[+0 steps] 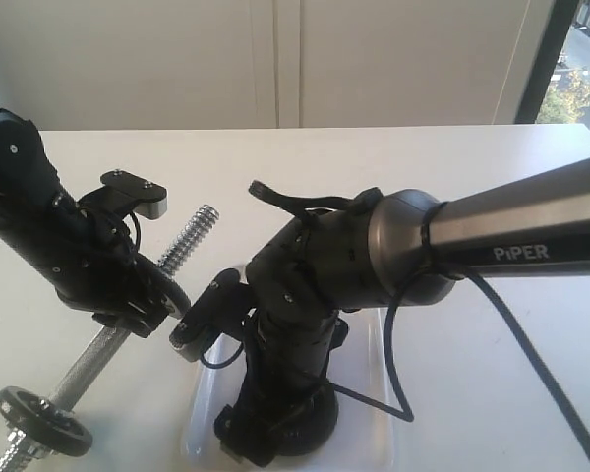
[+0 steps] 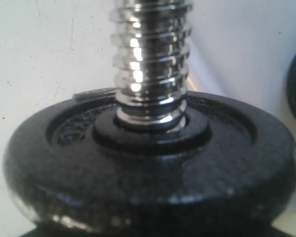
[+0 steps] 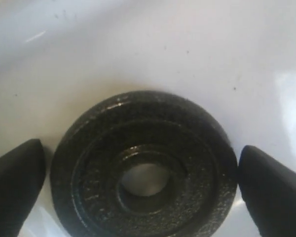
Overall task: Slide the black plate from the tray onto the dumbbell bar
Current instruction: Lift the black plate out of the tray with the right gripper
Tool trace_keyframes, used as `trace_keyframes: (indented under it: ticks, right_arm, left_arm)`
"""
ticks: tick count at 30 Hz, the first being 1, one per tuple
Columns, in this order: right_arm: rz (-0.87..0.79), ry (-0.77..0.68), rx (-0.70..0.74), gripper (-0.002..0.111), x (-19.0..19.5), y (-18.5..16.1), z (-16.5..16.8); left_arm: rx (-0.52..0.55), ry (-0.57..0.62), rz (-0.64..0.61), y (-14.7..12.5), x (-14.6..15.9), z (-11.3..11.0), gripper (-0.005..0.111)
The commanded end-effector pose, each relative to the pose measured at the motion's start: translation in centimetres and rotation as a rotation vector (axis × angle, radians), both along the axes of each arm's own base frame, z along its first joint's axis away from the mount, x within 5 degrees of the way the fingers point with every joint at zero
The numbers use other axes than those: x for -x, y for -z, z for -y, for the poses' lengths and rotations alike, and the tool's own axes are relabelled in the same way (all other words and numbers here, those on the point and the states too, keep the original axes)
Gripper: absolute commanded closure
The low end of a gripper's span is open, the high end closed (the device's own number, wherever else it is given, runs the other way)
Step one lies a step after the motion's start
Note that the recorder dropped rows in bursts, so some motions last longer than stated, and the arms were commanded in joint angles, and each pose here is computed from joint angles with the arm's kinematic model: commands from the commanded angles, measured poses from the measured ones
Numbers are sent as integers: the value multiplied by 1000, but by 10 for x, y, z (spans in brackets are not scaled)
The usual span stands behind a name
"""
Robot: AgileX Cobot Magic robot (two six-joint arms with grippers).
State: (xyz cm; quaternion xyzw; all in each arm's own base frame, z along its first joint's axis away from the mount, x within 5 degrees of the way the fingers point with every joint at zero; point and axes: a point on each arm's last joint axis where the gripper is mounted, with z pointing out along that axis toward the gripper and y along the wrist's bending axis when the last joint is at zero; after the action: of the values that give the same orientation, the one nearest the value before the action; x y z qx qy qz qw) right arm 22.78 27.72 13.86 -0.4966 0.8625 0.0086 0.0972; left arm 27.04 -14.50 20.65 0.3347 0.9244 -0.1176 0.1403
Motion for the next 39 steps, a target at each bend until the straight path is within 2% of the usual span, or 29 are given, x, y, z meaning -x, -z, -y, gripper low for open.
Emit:
trace_keyframes:
  ticks: [1, 7, 22, 25, 27, 29, 31, 35, 39]
  right_arm:
    - [-25, -5, 119, 3, 0, 25, 8]
    - [-71, 4, 183, 3, 4, 29, 13]
    - [-135, 112, 186, 3, 9, 38, 13]
    - [-154, 121, 215, 8, 10, 45, 15]
    - [-175, 149, 247, 15, 11, 51, 17]
    - [-198, 188, 282, 30, 13, 59, 19]
    - [-212, 219, 309, 51, 14, 65, 21]
    - [-205, 213, 323, 105, 13, 66, 22]
    - [-167, 213, 281, 108, -2, 45, 27]
  left_arm:
    - [67, -29, 68, -19, -1, 3, 107]
    - [67, -29, 68, -19, -1, 3, 107]
    - [67, -29, 68, -19, -1, 3, 107]
    - [67, -29, 68, -19, -1, 3, 107]
    - [67, -29, 68, -19, -1, 3, 107]
    - [67, -29, 68, -19, -1, 3, 107]
    - [67, -29, 68, -19, -1, 3, 107]
    - [67, -29, 68, -19, -1, 3, 107]
    - [67, -29, 68, -19, -1, 3, 107]
